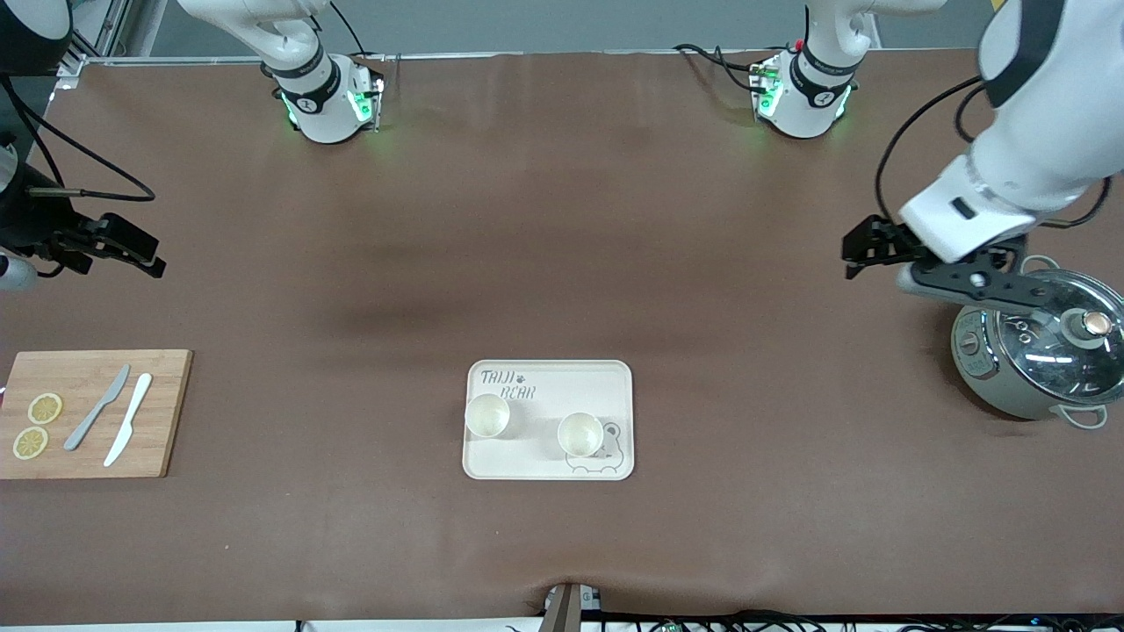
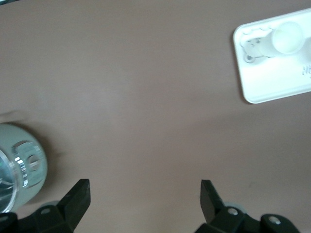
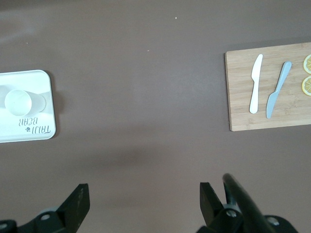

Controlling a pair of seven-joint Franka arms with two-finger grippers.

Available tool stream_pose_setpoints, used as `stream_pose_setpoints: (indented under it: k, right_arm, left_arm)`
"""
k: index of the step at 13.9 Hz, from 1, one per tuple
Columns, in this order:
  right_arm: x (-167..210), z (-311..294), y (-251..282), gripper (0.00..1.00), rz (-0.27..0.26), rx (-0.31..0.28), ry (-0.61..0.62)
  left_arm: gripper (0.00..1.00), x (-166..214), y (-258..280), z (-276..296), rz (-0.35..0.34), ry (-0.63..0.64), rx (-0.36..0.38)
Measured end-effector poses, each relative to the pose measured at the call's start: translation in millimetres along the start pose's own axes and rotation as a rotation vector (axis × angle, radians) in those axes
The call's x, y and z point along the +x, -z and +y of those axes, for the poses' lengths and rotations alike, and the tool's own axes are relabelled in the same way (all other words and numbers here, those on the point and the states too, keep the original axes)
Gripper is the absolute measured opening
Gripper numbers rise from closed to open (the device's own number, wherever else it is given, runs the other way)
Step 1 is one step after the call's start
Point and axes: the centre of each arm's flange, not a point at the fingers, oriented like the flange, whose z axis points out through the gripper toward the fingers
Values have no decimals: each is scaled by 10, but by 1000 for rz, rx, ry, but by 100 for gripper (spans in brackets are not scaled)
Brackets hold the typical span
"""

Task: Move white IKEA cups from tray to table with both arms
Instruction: 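Reach the left gripper toward the white cups on the tray, then lower the left gripper over a cup while the right gripper reaches the other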

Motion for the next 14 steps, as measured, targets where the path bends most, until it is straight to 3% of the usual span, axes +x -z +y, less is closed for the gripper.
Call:
stream_pose_setpoints:
  k: [4, 9, 14]
  right_arm:
    - [-1, 1, -4, 100, -1, 0, 0]
    - [5, -4, -35, 100, -6, -1, 1]
    - [63, -222, -215, 100, -22, -1, 35]
  left_arm:
    - [100, 400, -591, 917, 2, 86, 8]
    - [100, 1021, -1317, 1675, 4, 94, -28]
    - [100, 1339, -1942, 2020, 115, 71, -82]
